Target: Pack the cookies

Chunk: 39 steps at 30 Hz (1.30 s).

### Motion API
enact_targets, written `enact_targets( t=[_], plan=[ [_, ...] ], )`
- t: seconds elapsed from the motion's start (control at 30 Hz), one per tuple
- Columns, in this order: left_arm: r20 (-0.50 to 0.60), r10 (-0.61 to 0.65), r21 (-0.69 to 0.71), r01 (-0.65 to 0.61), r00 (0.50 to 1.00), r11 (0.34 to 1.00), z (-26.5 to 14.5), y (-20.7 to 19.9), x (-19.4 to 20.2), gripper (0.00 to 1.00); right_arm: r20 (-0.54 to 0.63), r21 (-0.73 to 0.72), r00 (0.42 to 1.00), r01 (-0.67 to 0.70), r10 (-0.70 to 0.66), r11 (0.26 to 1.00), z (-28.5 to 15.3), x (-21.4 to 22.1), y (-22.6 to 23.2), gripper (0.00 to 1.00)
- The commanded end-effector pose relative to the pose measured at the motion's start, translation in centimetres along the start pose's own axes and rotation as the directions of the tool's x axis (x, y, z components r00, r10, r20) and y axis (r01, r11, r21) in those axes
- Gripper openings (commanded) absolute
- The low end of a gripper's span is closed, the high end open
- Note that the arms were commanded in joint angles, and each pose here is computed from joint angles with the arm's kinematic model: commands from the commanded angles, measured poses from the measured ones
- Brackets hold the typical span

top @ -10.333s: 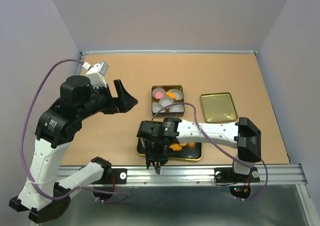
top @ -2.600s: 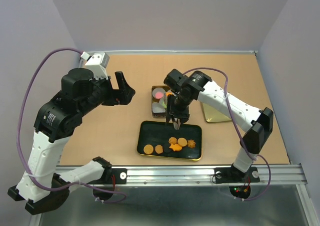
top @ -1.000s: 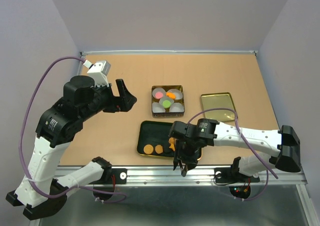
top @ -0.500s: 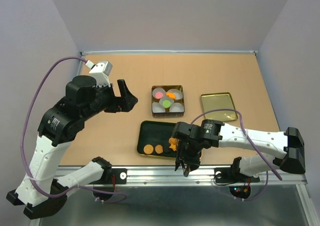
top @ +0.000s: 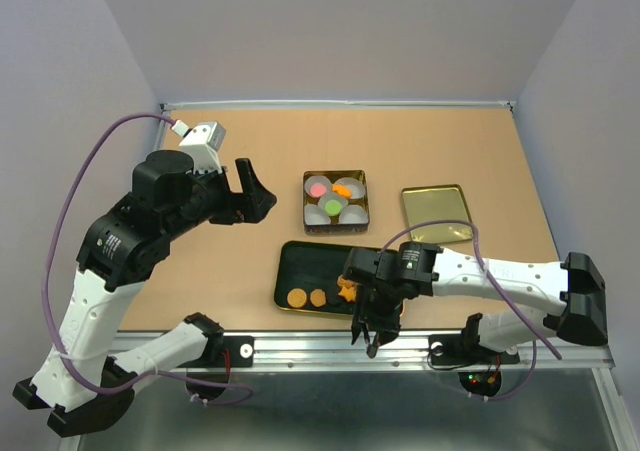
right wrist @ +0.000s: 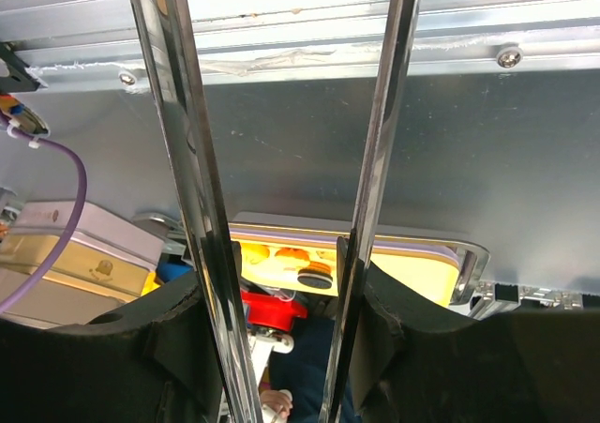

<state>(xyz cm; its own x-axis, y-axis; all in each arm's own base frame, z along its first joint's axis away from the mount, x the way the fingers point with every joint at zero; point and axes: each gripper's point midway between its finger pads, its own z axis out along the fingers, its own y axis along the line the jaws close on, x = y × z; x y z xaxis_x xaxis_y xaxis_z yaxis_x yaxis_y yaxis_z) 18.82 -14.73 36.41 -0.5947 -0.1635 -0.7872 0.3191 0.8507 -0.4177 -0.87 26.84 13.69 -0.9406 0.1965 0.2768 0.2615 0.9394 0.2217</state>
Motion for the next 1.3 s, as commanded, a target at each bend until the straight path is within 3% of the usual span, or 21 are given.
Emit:
enact_targets(
  t=[0.0,0.33,0.73,1.27],
  plan=[
    [0.018,0.014,0.021,-0.014,1.0,1.0,0.4,-0.4,-0.4,0.99,-0.007,0.01,1.0,0.008,-0.008,1.0,0.9,0.0,0.1,0.5],
    [0.019,0.027,0.021,-0.028,0.999,0.999,0.6,-0.4,-0.6,0.99,-0.015,0.023,0.999,0.036,-0.036,0.999,2.0,-0.2,1.0,0.49],
    [0.029,0.043,0.016,-0.043,0.999,0.999,0.5,-0.4,-0.9,0.99,-0.011,-0.006,0.999,0.034,-0.034,0.999,1.3,-0.1,2.0,0.41],
    [0.032,0.05,0.028,-0.051,0.998,0.998,0.4,-0.7,-1.1,0.99,0.215,-0.067,0.975,0.076,-0.06,0.995,-5.9,-3.3,8.3,0.41]
  ],
)
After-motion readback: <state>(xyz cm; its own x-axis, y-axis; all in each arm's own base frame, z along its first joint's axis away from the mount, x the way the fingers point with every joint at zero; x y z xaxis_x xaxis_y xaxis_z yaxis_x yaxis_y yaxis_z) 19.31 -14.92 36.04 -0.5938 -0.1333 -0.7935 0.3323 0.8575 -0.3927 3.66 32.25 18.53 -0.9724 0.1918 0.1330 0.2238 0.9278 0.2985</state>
